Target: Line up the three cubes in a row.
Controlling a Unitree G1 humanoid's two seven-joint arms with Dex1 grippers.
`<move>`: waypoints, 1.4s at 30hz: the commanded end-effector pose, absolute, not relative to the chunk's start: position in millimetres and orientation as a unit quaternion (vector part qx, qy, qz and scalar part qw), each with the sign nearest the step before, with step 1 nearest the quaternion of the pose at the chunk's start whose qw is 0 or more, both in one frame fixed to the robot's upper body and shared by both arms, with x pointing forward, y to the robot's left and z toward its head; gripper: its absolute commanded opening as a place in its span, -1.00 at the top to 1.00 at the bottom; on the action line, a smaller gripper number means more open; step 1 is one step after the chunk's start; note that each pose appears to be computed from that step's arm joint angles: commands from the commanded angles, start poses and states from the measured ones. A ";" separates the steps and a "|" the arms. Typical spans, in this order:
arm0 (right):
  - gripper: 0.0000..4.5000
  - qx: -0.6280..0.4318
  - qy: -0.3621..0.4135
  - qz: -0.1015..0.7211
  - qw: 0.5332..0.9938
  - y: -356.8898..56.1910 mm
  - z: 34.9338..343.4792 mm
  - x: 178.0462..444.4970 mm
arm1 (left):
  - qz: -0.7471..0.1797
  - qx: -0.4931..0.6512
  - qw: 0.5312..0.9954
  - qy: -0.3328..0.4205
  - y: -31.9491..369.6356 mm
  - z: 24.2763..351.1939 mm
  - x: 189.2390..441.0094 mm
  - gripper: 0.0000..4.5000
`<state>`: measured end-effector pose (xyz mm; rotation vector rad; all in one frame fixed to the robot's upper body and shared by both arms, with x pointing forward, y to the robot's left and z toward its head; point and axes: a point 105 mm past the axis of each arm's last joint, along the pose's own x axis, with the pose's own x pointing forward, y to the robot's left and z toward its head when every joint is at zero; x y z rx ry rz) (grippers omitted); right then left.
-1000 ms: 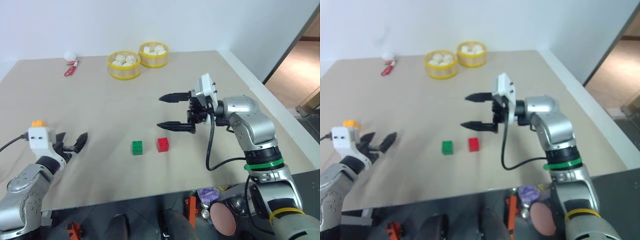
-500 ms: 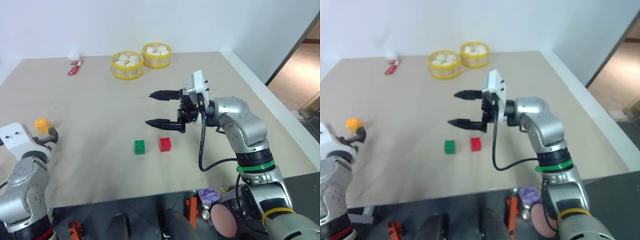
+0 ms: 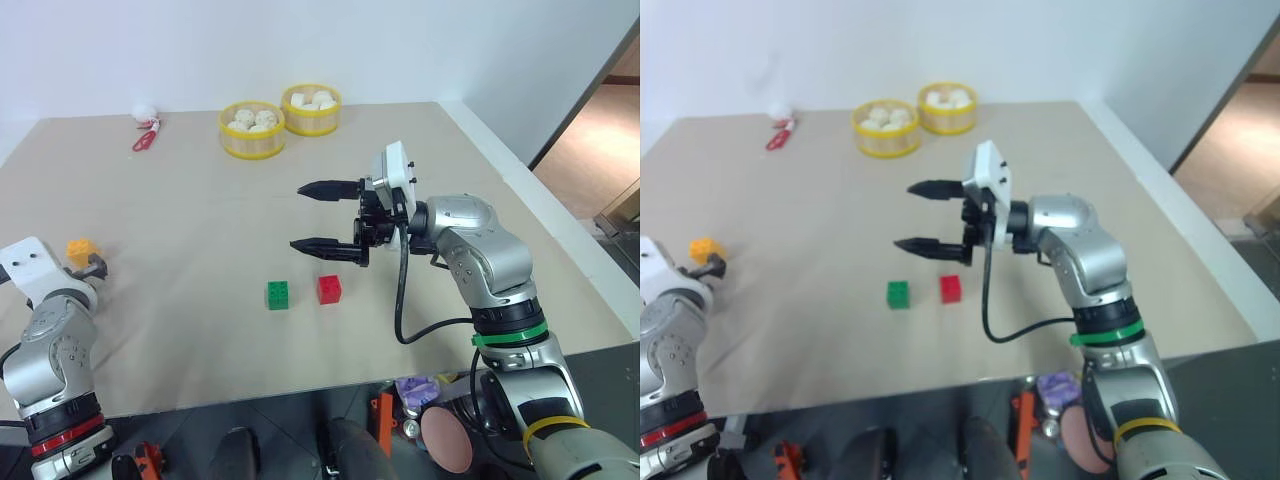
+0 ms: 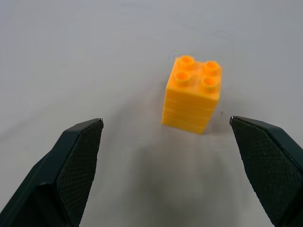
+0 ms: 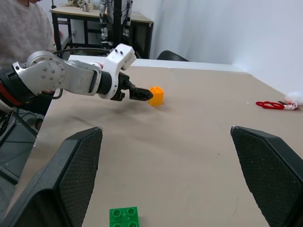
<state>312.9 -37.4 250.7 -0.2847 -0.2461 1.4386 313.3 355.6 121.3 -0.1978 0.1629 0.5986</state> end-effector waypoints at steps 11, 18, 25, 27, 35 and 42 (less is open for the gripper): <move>-1.00 -0.152 -0.139 0.648 0.733 -38.8 261.2 309.3 | 0.283 -0.060 0.955 0.057 364.3 134.8 340.0 -0.98; -1.00 -0.154 -0.138 0.644 0.737 -40.5 261.2 311.6 | 0.285 -0.063 0.954 0.062 366.3 131.5 345.6 -0.98; -1.00 -0.156 -0.138 0.641 0.739 -42.0 261.0 313.5 | 0.279 -0.062 0.956 0.066 364.8 128.5 348.7 -0.20; -1.00 -0.156 -0.137 0.641 0.739 -42.2 260.8 313.7 | 0.278 -0.061 0.956 0.066 364.6 128.0 349.7 0.15; -1.00 -0.159 -0.136 0.640 0.739 -42.4 260.8 315.4 | 0.264 -0.045 0.962 0.059 361.2 132.8 355.5 0.43; -1.00 -0.171 -0.120 0.656 0.725 -48.8 257.8 310.5 | -0.003 0.028 0.998 -0.054 287.2 186.6 365.6 0.43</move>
